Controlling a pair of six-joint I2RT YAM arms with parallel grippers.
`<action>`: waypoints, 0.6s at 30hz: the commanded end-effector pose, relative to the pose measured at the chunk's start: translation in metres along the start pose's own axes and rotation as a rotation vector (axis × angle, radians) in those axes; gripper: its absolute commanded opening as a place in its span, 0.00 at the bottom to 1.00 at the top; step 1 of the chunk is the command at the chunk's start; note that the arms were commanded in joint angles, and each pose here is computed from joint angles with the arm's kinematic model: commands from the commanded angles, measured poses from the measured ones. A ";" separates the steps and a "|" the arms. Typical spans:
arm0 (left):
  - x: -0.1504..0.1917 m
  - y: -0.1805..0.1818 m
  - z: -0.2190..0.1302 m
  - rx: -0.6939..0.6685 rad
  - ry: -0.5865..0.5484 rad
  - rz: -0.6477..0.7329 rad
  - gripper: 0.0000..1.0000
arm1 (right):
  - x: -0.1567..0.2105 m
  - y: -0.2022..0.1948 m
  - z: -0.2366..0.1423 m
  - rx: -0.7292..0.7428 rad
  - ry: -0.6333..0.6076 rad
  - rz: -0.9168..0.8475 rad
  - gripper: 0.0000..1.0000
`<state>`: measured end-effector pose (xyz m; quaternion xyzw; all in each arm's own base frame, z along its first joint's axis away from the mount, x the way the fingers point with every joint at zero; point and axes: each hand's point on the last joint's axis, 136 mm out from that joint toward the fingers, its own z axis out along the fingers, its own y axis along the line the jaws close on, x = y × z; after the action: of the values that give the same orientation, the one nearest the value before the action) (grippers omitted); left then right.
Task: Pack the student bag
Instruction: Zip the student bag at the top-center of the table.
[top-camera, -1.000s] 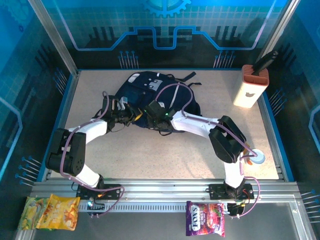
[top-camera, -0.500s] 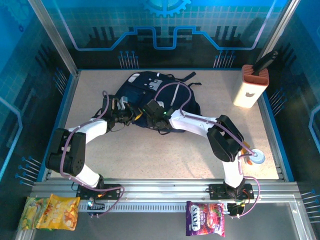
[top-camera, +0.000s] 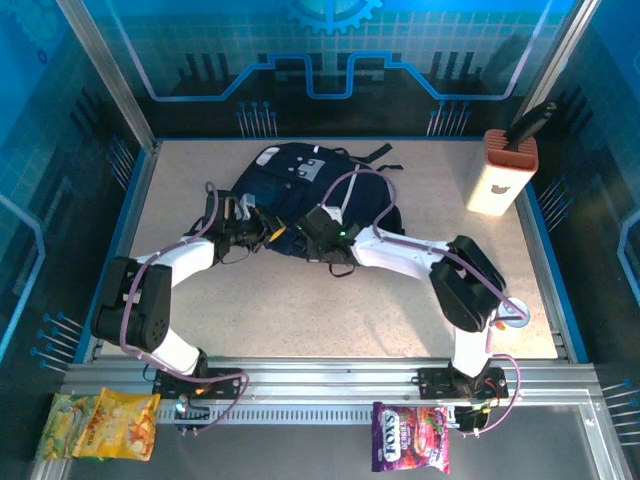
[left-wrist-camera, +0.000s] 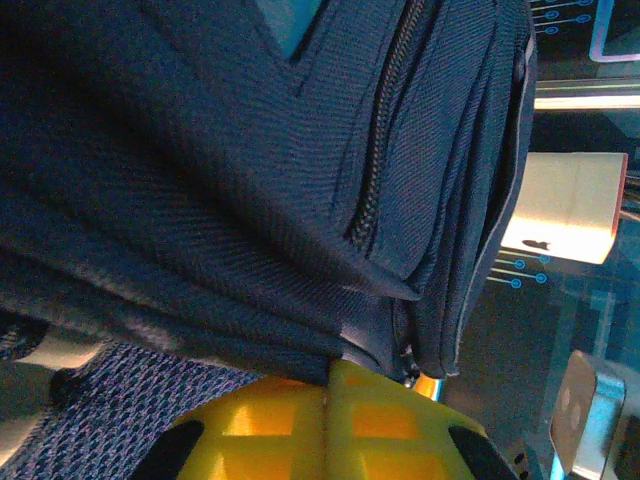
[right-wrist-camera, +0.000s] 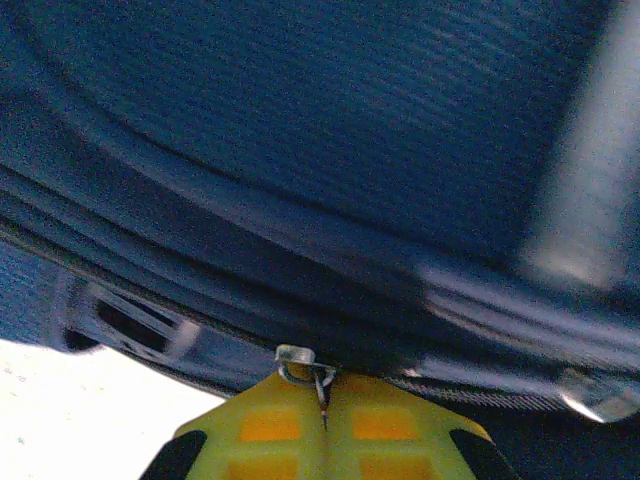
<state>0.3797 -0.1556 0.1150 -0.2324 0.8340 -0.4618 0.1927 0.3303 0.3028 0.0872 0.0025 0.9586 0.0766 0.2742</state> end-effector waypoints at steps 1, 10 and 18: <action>-0.030 -0.007 -0.008 0.001 -0.099 0.048 0.00 | 0.004 -0.062 -0.016 0.200 -0.044 0.029 0.04; -0.040 -0.007 -0.008 -0.001 -0.112 0.051 0.00 | -0.006 -0.118 -0.033 0.323 -0.082 0.004 0.04; -0.036 -0.004 -0.005 0.004 -0.085 0.045 0.00 | -0.022 -0.103 -0.018 0.145 -0.016 -0.178 0.08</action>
<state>0.3868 -0.1560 0.1164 -0.2217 0.8347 -0.4654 0.1938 0.3425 0.2133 0.1040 0.0016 0.9535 0.0212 0.3007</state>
